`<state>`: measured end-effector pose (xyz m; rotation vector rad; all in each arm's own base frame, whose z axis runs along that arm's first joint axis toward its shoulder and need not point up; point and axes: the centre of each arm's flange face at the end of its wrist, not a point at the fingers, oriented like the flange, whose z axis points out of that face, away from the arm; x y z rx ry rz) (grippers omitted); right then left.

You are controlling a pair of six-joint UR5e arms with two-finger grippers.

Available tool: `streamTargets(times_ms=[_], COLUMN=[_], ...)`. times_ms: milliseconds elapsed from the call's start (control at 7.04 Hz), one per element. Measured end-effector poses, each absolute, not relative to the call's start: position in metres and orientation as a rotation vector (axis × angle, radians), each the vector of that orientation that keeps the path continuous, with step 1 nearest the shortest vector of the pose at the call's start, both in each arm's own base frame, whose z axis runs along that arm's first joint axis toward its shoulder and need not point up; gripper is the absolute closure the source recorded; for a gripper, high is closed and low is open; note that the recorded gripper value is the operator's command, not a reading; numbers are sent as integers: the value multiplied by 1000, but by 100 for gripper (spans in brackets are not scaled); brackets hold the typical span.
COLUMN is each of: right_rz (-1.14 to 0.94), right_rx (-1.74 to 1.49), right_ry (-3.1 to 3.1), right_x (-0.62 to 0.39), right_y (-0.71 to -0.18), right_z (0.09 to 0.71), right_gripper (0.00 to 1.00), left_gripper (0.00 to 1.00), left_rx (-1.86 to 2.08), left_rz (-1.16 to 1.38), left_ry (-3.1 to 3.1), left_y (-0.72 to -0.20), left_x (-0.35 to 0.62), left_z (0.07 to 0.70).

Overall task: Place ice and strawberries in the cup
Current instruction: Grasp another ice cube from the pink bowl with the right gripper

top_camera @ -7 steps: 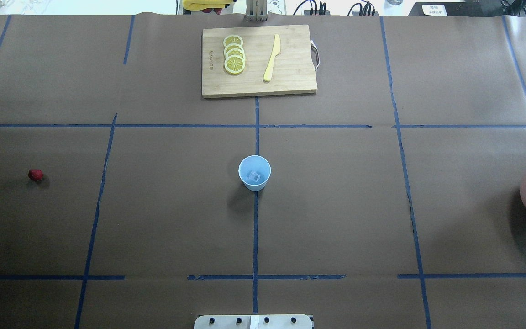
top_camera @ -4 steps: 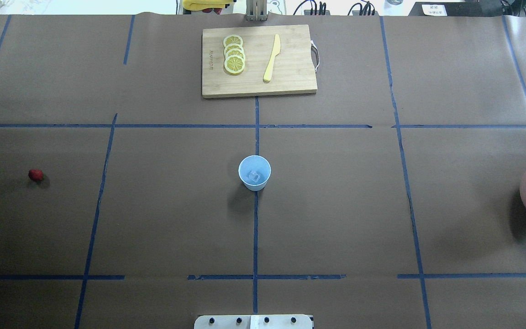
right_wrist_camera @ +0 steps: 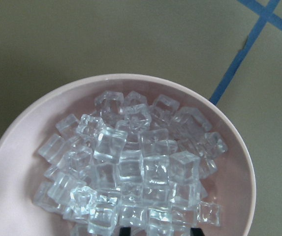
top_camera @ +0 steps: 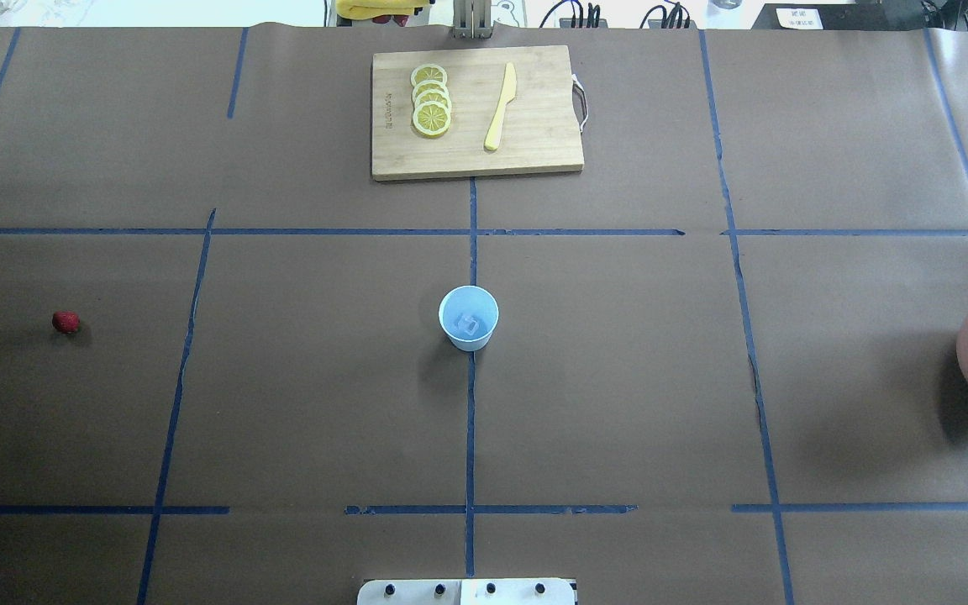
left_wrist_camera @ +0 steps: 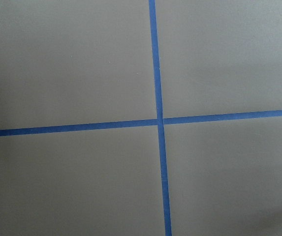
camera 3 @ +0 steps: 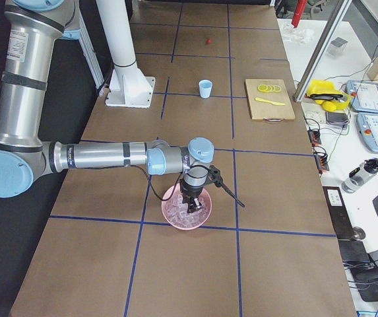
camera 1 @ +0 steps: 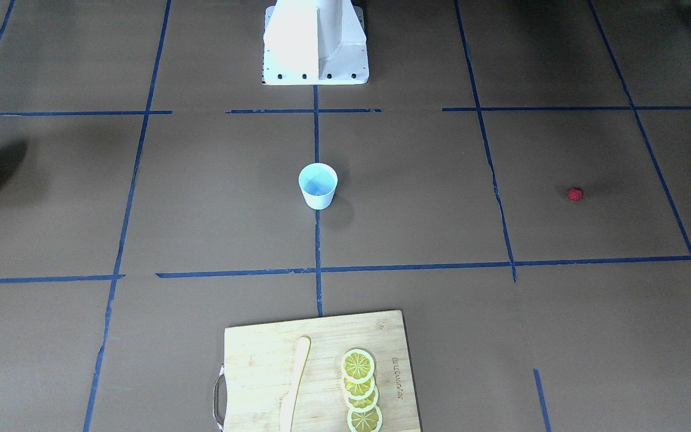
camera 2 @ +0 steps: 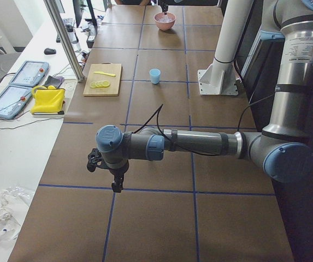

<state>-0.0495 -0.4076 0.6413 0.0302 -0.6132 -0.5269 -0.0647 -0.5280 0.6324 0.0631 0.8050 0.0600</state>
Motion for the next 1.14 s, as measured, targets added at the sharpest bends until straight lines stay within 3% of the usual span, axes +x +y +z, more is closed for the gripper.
streamTargets(times_ms=[1136], right_rz=[-569], right_rx=[-19], right_ry=[-584], right_x=[-68], right_y=[-404], right_z=[664], right_gripper=[51], left_gripper=[0], left_rx=[65], left_rz=[61], left_ry=[805], left_y=[-529], left_x=[-64], left_z=[632])
